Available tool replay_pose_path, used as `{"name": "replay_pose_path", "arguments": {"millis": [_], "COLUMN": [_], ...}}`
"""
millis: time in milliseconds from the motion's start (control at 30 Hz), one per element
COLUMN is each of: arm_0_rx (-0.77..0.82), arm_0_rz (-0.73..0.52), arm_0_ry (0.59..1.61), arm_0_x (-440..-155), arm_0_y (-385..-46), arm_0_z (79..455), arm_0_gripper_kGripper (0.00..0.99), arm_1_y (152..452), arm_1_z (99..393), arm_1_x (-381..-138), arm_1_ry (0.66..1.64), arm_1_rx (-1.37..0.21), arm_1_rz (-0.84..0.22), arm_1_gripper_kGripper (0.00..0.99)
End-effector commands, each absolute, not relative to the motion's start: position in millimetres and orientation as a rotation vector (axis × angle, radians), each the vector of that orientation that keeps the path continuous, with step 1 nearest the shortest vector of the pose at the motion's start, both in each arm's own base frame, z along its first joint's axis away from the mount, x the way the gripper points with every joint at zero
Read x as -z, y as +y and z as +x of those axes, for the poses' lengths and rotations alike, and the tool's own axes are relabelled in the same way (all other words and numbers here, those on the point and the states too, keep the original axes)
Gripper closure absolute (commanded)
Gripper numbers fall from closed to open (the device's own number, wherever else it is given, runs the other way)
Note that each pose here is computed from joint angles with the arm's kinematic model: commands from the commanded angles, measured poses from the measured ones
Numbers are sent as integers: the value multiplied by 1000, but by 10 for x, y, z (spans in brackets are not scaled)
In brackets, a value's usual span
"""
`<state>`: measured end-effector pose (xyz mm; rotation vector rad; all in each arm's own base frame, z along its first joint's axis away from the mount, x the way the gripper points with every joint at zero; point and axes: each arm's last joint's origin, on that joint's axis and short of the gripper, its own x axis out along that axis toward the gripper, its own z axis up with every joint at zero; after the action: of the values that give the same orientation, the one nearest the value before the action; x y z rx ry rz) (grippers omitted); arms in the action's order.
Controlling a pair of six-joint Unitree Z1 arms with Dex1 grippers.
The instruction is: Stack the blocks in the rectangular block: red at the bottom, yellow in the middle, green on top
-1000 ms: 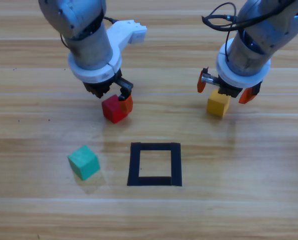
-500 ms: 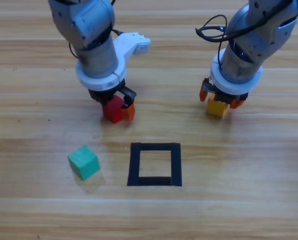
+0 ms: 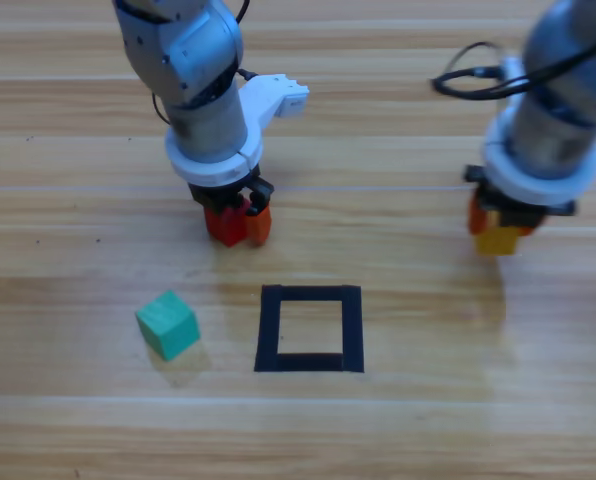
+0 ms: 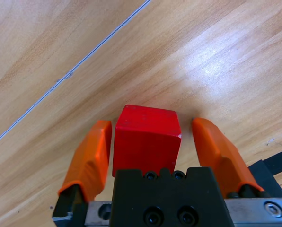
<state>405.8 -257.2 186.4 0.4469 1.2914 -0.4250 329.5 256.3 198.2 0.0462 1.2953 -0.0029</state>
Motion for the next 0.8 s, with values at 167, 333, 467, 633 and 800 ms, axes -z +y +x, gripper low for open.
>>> {"name": "replay_pose_path", "arguments": {"millis": [167, 333, 467, 633, 800], "arm_0_rx": [370, 319, 210, 168, 125], "arm_0_rz": [453, 392, 229, 60, -25], "arm_0_ry": [1360, 1356, 1299, 1251, 1271], "arm_0_x": [-1588, -1882, -2333, -2728, -2753], "arm_0_y": [-2349, -2266, -2170, -2403, -2727], "arm_0_z": [4180, 4081, 3881, 3431, 2943], "arm_0_gripper_kGripper": [824, 875, 876, 876, 876], "arm_1_y": [2260, 2331, 2341, 2366, 2372], "arm_1_z": [2100, 1919, 1897, 1920, 1929], "arm_1_x": [-2860, -2851, -2769, -2717, -2707], "arm_1_ry": [1193, 1215, 1262, 1274, 1268], "arm_1_rx": [-218, -268, -281, -290, -302], "arm_1_rz": [15, -18, -20, -47, -75], "arm_1_gripper_kGripper": [990, 990, 990, 990, 990]}}
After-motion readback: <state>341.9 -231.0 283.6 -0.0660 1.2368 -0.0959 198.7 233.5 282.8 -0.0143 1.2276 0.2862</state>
